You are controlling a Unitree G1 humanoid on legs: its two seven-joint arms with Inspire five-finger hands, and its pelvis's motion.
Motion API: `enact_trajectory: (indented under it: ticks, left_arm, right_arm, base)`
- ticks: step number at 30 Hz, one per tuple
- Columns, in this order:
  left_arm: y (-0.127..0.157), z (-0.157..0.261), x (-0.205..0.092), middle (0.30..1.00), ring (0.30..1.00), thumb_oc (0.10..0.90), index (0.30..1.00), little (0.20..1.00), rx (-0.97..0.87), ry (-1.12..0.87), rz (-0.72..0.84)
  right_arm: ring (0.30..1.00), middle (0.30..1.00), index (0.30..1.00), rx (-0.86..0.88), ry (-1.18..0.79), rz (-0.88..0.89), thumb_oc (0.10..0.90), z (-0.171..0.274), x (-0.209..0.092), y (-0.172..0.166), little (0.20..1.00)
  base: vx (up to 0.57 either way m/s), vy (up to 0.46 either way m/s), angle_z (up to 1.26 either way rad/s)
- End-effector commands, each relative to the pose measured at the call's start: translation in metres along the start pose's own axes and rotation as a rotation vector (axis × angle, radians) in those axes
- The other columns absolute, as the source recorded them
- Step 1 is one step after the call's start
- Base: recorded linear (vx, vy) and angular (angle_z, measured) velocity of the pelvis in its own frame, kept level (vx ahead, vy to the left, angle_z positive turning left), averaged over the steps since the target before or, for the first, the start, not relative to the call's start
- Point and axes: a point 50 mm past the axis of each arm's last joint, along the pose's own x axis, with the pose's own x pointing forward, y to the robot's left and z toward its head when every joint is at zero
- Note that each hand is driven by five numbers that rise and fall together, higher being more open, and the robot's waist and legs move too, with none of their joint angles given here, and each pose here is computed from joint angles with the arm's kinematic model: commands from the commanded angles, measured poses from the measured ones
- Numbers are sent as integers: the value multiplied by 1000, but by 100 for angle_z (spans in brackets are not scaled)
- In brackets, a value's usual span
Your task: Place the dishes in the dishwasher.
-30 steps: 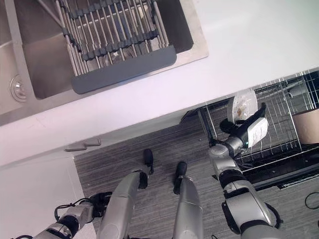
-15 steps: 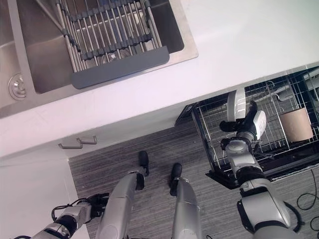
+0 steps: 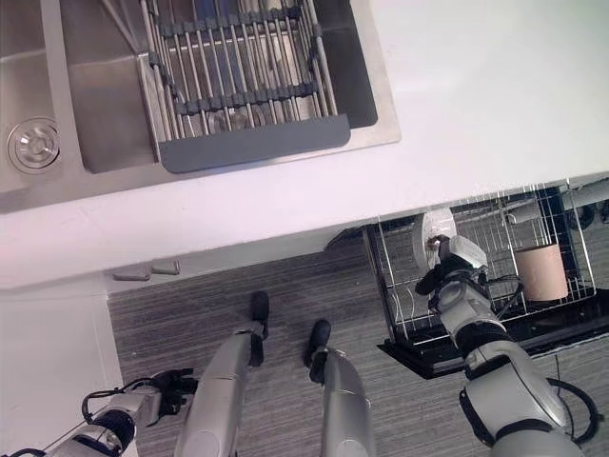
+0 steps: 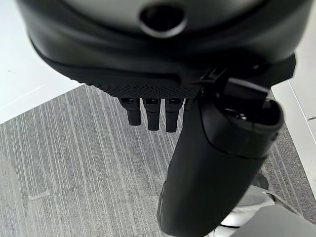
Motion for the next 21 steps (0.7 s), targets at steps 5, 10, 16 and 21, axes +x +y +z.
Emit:
enact_trajectory:
  ticks: [5,10,16,21]
  left_arm:
    - [11,-28,1,900,900,800,900,900,41,90,72]
    - [18,-29,0,900,900,800,900,900,53,84,95]
    - [24,-29,-1,900,900,800,900,900,53,94,114]
    - [26,-26,-1,900,900,800,900,900,49,88,124]
  right_arm:
    - [900,900,900,-120,-34,74,800,-3,-1,-2,900]
    - [900,900,900,-158,-10,227,800,-7,-3,5,900]
    - [900,900,900,-188,60,258,800,-18,-6,10,900]
    - [900,900,900,-142,113,176,800,-22,-5,-3,900]
  base:
    - [17,-44,3]
    - [15,-43,2]
    - [32,-37,2]
    - [-35,-8,0]
